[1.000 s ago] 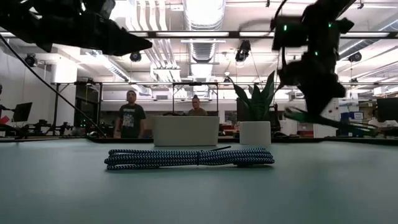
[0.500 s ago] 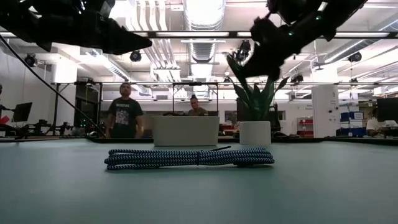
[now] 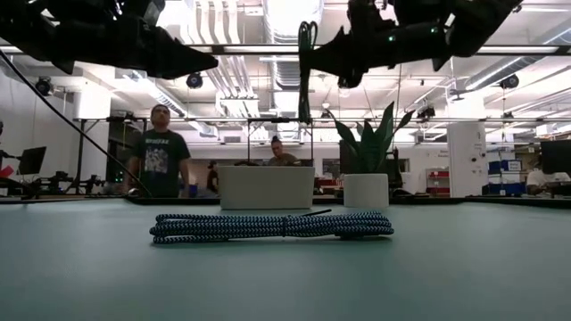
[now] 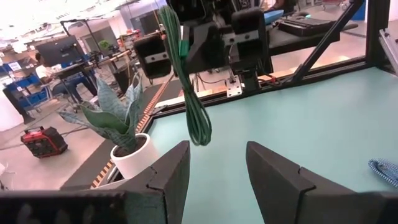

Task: Pick and place USB-C Cables
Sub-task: Put the green charger cable into the white bin

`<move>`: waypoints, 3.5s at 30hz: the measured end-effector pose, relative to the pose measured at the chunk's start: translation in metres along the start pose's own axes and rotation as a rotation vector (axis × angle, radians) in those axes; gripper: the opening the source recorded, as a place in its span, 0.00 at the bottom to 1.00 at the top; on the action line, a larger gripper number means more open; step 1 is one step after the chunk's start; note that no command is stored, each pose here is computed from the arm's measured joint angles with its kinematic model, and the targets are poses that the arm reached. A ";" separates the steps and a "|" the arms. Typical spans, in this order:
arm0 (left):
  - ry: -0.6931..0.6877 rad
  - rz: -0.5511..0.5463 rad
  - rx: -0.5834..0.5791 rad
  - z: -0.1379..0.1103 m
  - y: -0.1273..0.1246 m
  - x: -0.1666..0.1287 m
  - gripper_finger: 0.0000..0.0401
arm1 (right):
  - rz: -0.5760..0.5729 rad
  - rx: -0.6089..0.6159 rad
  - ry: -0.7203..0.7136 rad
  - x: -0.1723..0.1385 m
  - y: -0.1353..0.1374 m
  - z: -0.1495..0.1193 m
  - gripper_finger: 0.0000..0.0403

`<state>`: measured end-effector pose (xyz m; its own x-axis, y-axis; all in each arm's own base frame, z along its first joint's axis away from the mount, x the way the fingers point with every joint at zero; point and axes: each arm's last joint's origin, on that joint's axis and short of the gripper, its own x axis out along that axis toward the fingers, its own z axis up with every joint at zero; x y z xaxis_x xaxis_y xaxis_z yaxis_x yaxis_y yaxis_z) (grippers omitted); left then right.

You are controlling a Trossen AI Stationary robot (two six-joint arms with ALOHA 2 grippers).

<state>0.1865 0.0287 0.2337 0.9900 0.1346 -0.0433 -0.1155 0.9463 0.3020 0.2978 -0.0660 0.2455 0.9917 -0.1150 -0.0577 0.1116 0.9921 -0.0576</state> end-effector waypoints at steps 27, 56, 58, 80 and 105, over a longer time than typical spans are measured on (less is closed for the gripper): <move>0.005 -0.002 -0.017 -0.001 0.000 0.000 0.36 | -0.184 -0.047 0.160 0.059 -0.034 0.020 0.05; 0.006 -0.003 -0.068 -0.002 -0.001 0.000 0.36 | -0.231 0.121 1.055 0.050 -0.043 0.045 0.05; 0.007 -0.003 -0.069 -0.002 -0.001 0.000 0.36 | -0.231 0.126 1.082 0.048 -0.042 0.041 0.05; 0.008 -0.003 -0.066 -0.002 -0.001 0.000 0.36 | -0.283 0.127 0.999 0.051 -0.046 0.065 0.05; -0.018 0.004 -0.066 0.001 0.000 0.000 0.36 | -0.334 -0.188 0.927 0.122 -0.078 0.098 0.05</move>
<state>0.1866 0.0287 0.2346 0.9907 0.1341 -0.0248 -0.1244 0.9631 0.2385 0.4166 -0.1527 0.3403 0.4610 -0.4597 -0.7590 0.2838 0.8868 -0.3647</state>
